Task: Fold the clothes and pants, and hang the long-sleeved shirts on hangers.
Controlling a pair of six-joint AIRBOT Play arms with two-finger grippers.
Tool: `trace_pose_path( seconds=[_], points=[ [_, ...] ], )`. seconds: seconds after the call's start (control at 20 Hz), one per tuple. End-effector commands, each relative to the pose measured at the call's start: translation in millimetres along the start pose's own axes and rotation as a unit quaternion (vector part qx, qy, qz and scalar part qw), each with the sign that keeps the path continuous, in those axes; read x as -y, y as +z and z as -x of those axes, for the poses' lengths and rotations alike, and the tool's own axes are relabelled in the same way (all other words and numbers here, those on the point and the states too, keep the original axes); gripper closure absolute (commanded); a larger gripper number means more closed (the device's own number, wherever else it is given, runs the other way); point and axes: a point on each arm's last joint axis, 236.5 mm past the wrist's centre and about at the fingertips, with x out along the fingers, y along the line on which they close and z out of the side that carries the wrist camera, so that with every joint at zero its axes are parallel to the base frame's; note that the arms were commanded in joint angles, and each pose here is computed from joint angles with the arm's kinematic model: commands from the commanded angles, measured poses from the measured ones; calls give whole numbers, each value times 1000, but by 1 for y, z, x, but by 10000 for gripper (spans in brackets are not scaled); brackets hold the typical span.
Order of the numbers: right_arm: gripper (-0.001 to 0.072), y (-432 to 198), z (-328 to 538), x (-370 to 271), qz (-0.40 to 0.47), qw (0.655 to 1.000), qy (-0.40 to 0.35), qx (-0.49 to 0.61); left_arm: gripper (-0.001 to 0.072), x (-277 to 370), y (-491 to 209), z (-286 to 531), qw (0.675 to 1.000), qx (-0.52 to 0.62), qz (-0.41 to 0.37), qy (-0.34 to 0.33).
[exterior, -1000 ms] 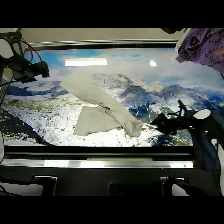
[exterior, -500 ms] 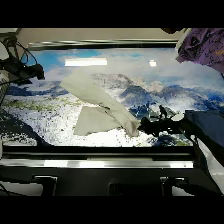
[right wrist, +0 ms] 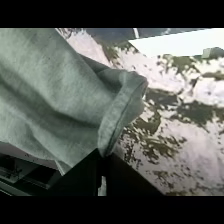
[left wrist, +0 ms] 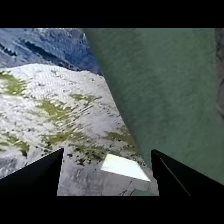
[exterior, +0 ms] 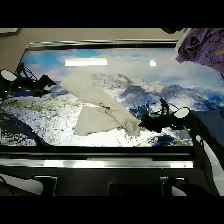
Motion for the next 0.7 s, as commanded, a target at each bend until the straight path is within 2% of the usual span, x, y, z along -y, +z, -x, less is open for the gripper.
trace_pose_path(
  seconds=[0.0,0.2,0.65],
  points=[
    [681,-3,14,-3,3,1000,-11,7,89,0,11,-47,997,26,45,-52],
    [681,-3,16,-4,-9,1000,-13,9,92,-10,15,-83,995,28,73,-59],
    [682,-2,16,-3,-13,1000,-14,11,111,10,28,-129,994,22,73,-76]
  ],
)
